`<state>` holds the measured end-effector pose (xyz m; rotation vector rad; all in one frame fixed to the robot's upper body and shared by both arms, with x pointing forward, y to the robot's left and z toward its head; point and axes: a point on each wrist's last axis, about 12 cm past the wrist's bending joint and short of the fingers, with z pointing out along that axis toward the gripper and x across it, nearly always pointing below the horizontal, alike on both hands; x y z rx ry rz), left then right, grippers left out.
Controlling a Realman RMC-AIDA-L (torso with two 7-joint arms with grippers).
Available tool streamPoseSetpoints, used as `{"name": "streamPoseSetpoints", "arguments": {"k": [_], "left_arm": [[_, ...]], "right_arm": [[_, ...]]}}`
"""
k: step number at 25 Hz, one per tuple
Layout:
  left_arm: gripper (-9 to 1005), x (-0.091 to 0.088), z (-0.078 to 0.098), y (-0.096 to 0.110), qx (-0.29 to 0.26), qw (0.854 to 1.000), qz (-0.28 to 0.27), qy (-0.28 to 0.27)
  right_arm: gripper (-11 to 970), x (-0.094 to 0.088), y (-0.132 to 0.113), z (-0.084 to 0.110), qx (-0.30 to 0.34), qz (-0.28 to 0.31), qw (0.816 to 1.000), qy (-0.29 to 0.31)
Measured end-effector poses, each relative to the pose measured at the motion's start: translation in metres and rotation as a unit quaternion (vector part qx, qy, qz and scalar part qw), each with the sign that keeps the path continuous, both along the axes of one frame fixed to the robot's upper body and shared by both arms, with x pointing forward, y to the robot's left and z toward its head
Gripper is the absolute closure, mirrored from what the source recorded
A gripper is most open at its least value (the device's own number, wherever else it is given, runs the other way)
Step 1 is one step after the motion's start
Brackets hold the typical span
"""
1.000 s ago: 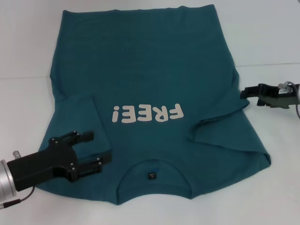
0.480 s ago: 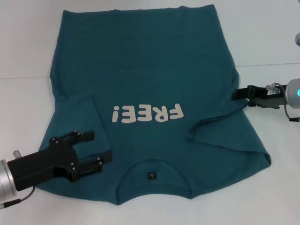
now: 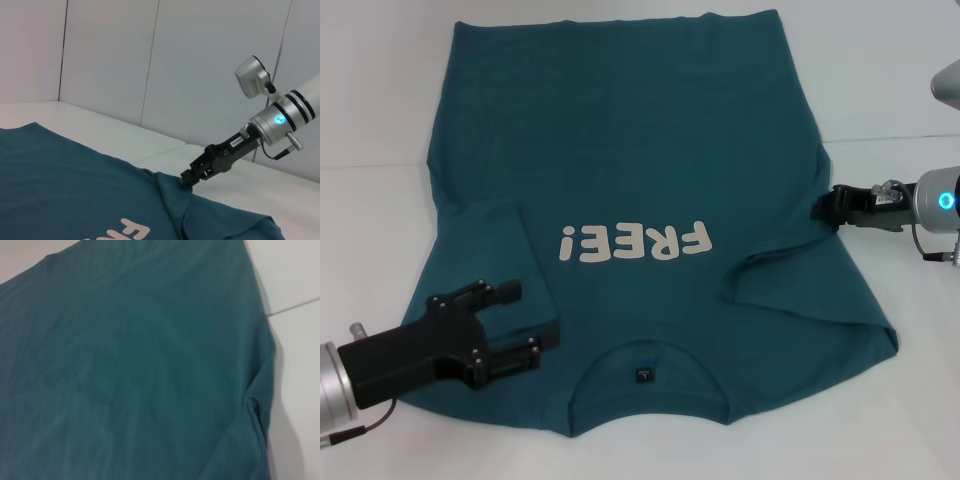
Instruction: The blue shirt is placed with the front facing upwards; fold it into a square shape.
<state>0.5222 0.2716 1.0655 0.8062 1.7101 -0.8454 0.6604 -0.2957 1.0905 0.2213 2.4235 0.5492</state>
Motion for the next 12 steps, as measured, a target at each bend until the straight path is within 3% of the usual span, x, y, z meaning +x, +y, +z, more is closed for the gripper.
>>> {"name": "streamPoseSetpoints", "arguments": {"k": [4, 7, 12], "left_arm": [[172, -0.0003, -0.0003, 0.0005, 0.001, 1.000, 0.001, -0.001], [172, -0.0010, -0.0007, 0.0014, 0.001, 1.000, 0.003, -0.002], [171, -0.0022, -0.0011, 0.0023, 0.000, 1.000, 0.004, -0.001]], "right_arm": [[530, -0.0005, 0.0027, -0.0016, -0.005, 0.006, 1.000, -0.002], [775, -0.0011, 0.0052, -0.0031, -0.008, 0.010, 1.000, -0.005], [912, -0.0007, 0.0067, -0.0016, -0.010, 0.015, 1.000, -0.012]]}}
